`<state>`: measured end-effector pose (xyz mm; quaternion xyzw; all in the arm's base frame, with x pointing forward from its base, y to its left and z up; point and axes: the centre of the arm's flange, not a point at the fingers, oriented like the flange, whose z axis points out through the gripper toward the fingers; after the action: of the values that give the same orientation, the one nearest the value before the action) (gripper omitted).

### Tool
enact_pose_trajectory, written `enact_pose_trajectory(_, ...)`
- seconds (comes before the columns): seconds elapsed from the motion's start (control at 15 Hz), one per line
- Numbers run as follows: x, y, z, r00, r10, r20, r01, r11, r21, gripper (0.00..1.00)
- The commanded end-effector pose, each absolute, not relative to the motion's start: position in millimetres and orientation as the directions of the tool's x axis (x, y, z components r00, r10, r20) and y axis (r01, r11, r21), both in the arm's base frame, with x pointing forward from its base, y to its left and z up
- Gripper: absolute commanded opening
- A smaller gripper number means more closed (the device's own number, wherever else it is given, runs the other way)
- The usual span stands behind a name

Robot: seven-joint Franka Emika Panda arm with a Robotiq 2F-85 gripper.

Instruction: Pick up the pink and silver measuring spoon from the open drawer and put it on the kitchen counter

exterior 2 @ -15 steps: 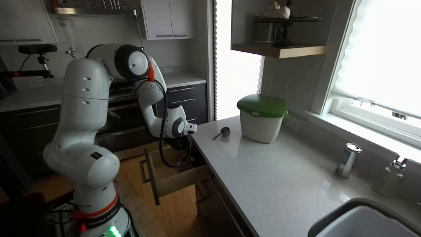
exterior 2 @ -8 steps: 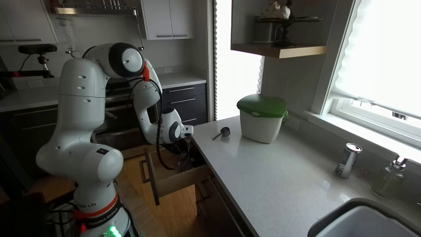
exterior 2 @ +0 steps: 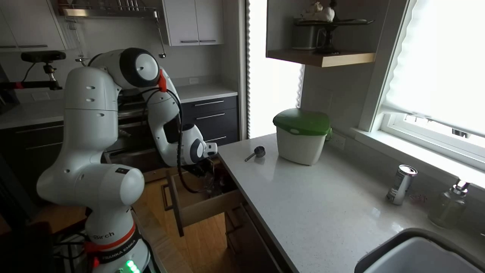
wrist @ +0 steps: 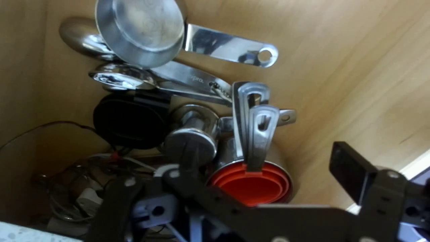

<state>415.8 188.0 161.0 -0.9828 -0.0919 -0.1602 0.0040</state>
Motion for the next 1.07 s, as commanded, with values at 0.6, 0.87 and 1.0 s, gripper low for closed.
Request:
enact_pose_trajectory(0.6, 420.7, 186.2, 150.7, 0.93, 0.18, 0.319, 0.18, -0.983, 0.03, 0.51)
enact_pose_trajectory(0.87, 423.5, 189.7, 145.7, 0.929, 0.192, 0.317, 0.193, -0.981, 0.03, 0.57)
enact_pose_trajectory(1.0, 423.6, 191.0, 143.6, 0.93, 0.193, 0.314, 0.194, -0.981, 0.029, 0.54)
